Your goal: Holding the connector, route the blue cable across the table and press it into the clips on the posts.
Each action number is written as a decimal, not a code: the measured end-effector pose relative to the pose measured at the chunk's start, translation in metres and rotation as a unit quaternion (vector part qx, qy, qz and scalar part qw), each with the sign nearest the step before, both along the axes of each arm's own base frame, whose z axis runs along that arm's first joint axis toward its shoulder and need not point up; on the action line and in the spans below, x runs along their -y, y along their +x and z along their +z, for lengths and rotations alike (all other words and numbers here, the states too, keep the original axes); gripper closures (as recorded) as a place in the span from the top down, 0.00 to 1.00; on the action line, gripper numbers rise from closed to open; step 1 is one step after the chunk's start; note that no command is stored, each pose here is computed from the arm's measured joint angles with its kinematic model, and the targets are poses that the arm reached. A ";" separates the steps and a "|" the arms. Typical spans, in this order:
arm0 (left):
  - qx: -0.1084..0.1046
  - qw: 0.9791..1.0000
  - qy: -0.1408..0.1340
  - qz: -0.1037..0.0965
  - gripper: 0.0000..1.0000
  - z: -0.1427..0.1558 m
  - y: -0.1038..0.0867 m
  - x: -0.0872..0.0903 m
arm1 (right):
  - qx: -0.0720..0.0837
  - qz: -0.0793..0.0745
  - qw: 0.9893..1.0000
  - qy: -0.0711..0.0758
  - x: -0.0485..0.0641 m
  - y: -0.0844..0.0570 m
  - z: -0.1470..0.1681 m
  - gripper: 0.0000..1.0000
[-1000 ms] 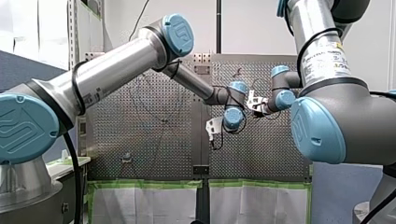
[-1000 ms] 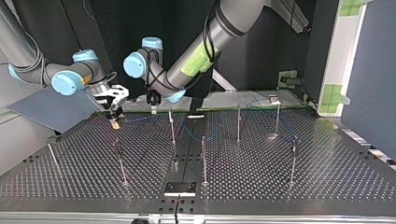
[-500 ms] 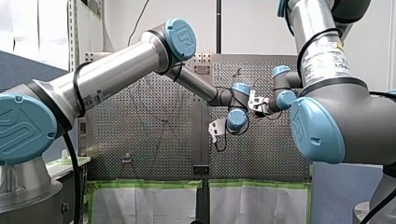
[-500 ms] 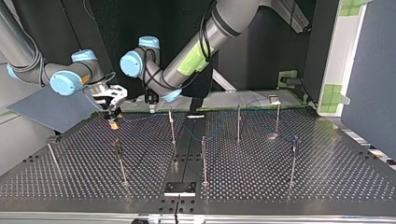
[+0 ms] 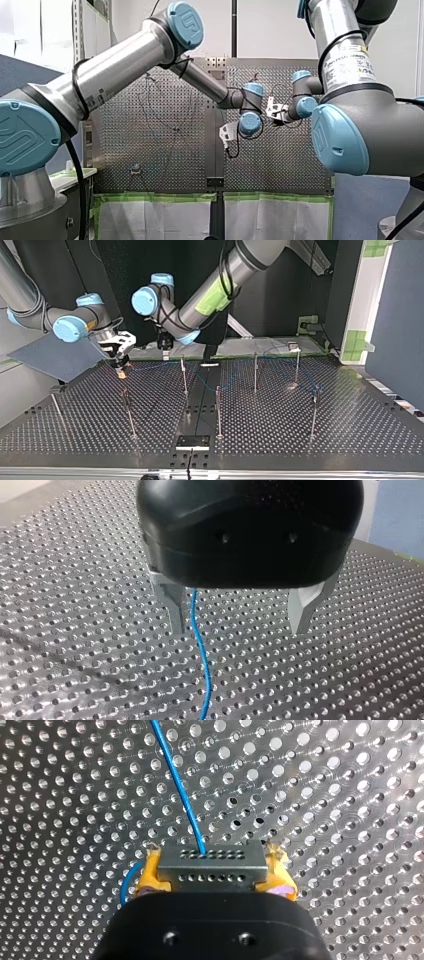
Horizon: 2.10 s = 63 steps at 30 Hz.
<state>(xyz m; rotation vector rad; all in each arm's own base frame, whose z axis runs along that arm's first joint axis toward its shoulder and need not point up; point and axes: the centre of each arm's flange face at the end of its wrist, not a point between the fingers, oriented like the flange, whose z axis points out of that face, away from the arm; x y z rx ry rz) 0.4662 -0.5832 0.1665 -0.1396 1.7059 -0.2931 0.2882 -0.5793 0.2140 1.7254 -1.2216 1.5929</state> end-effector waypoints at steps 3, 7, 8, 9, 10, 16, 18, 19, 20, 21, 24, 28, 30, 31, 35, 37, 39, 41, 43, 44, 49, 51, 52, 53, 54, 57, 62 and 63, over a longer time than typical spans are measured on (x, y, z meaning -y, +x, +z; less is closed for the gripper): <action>0.006 1.000 0.005 -0.003 1.00 -0.001 0.001 -0.001 | 0.000 0.000 1.000 0.000 0.000 0.000 0.000 0.00; 0.019 1.000 -0.004 -0.014 1.00 0.004 0.011 0.000 | -0.001 0.001 1.000 0.000 0.000 0.000 0.000 0.00; 0.022 1.000 -0.007 -0.016 1.00 0.006 0.014 0.001 | -0.001 0.001 1.000 0.000 0.000 0.000 0.000 0.00; 0.026 0.999 -0.011 -0.018 1.00 0.009 0.017 0.002 | -0.001 0.001 1.000 0.000 0.000 0.000 0.000 0.00; 0.030 0.999 -0.014 -0.019 1.00 0.012 0.020 0.003 | -0.001 0.001 1.000 0.000 0.000 0.000 0.000 0.00; 0.032 0.999 -0.017 -0.023 1.00 0.018 0.034 0.008 | 0.000 0.004 1.000 0.000 0.000 0.001 0.000 0.00; 0.026 0.999 -0.013 -0.025 1.00 0.013 0.038 0.010 | 0.001 0.005 1.000 0.001 -0.001 0.001 0.000 0.00; 0.024 0.999 -0.012 -0.026 1.00 0.010 0.039 0.011 | 0.001 0.006 1.000 0.001 -0.001 0.001 0.000 0.00; 0.021 0.999 -0.010 -0.026 1.00 0.007 0.040 0.011 | 0.002 0.006 1.000 0.001 -0.001 0.001 0.000 0.00; 0.018 0.999 -0.008 -0.025 1.00 0.004 0.042 0.012 | 0.002 0.007 1.000 0.001 -0.001 0.001 0.000 0.00; 0.007 1.000 -0.002 -0.022 1.00 -0.008 0.047 0.012 | 0.002 0.009 1.000 0.001 -0.001 0.002 0.000 0.00; -0.007 1.000 0.006 -0.020 1.00 -0.021 0.052 0.015 | 0.003 0.010 1.000 0.001 -0.001 0.002 0.001 0.00; -0.010 1.000 0.007 -0.021 1.00 -0.019 0.054 0.018 | 0.003 0.011 1.000 0.000 0.000 0.002 0.001 0.00; -0.009 1.000 0.007 -0.021 1.00 -0.017 0.054 0.019 | 0.003 0.011 1.000 0.000 0.000 0.002 0.002 0.00; -0.004 1.000 0.004 -0.022 0.94 -0.007 0.057 0.024 | 0.003 0.012 1.000 0.000 0.000 0.002 0.002 0.00; 0.002 1.000 0.002 -0.022 0.84 0.001 0.058 0.028 | 0.003 0.012 1.000 0.000 0.000 0.002 0.002 0.00; 0.008 1.000 -0.001 -0.022 0.69 0.008 0.059 0.031 | 0.003 0.012 1.000 0.000 0.000 0.002 0.002 0.00; 0.012 1.000 -0.003 -0.022 0.42 0.012 0.060 0.033 | 0.003 0.012 1.000 0.000 0.000 0.002 0.002 0.00; 0.014 1.000 -0.004 -0.021 0.31 0.015 0.060 0.034 | 0.003 0.012 1.000 0.001 0.000 0.002 0.003 0.00; 0.014 1.000 -0.004 -0.021 0.17 0.015 0.060 0.034 | 0.003 0.012 1.000 0.002 0.000 0.002 0.003 0.00; 0.014 1.000 -0.001 -0.011 0.00 0.016 0.062 0.031 | 0.000 0.013 1.000 0.008 -0.001 0.002 0.005 0.00; 0.012 1.000 0.001 -0.008 0.00 0.016 0.062 0.030 | -0.001 0.013 1.000 0.011 0.000 0.002 0.007 0.00; 0.012 1.000 0.003 -0.007 0.00 0.015 0.062 0.029 | -0.002 0.013 1.000 0.013 0.000 0.002 0.008 0.00; 0.010 1.000 0.005 -0.006 0.00 0.015 0.062 0.028 | -0.003 0.013 1.000 0.015 0.000 0.002 0.009 0.00; 0.008 1.000 0.008 -0.004 0.00 0.016 0.062 0.027 | -0.004 0.013 1.000 0.018 0.000 0.002 0.010 0.00; 0.003 1.000 0.016 0.001 0.00 0.019 0.062 0.024 | -0.009 0.014 1.000 0.022 0.000 0.002 0.016 0.00; -0.002 1.000 0.022 0.008 0.00 0.034 0.056 0.022 | -0.008 0.014 1.000 0.017 -0.003 0.001 0.035 0.00; -0.003 1.000 0.024 0.010 0.00 0.038 0.054 0.021 | -0.006 0.013 1.000 0.014 -0.004 0.001 0.041 0.00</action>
